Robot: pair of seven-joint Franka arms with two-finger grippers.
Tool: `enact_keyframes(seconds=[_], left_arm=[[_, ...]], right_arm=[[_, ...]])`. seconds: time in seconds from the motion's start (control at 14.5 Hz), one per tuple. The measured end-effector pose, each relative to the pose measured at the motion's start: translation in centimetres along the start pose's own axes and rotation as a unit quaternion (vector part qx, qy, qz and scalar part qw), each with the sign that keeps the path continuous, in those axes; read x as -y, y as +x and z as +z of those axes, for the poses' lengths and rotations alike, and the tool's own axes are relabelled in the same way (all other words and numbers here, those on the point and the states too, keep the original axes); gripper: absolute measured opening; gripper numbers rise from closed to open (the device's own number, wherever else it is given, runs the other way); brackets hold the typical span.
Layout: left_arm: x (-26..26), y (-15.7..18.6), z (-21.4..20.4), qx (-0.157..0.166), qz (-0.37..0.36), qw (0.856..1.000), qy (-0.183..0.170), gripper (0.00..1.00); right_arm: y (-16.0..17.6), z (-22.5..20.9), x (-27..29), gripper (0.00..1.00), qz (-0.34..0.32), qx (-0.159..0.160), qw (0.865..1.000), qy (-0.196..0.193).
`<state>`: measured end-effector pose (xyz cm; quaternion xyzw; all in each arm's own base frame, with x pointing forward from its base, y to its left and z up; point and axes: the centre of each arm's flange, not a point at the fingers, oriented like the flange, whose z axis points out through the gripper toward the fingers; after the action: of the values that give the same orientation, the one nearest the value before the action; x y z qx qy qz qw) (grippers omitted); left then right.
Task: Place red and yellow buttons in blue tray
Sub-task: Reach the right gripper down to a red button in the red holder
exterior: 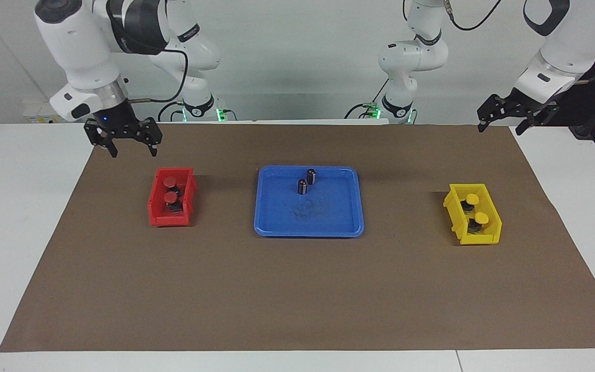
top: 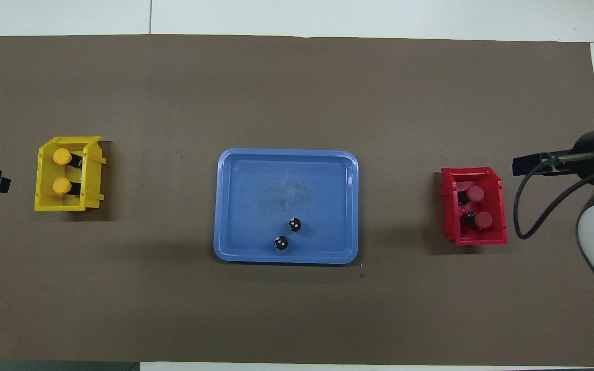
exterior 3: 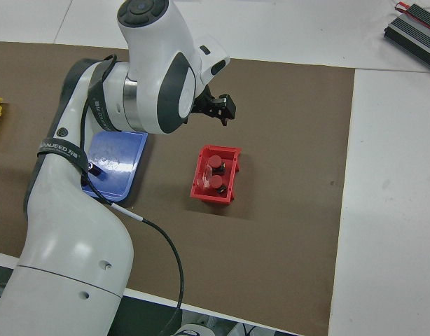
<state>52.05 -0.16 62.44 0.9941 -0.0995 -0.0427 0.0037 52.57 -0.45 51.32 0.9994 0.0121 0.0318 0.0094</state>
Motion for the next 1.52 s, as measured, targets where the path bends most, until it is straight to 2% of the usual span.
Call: enact_keyframes(seconds=[0.07,0.21,0.34,0.69,0.97,1.52], left_arm=[[0.0,0.0,0.0,0.000,0.000,1.000,0.000,1.00],[0.0,0.0,0.0,0.000,0.000,1.000,0.000,1.00],[0.0,0.0,0.0,0.000,0.000,1.000,0.000,1.00],[0.0,0.0,0.0,0.000,0.000,1.000,0.000,1.00],[0.0,0.0,0.0,0.000,0.000,1.000,0.000,1.00],[0.0,0.0,0.0,0.000,0.000,1.000,0.000,1.00]], right_arm=[[-0.2,2.3,0.0,0.95,0.001,0.001,1.000,0.001],[-0.3,6.4,0.0,0.75,0.001,0.000,1.000,0.003],[-0.2,9.0,0.0,0.71,0.001,-0.003,1.000,0.004],[-0.4,13.1,1.7,0.68,-0.015,-0.005,1.000,0.007],[-1.2,14.1,1.5,0.67,-0.023,0.005,1.000,0.007],[-2.4,15.7,1.2,0.65,-0.037,0.006,0.999,0.007]])
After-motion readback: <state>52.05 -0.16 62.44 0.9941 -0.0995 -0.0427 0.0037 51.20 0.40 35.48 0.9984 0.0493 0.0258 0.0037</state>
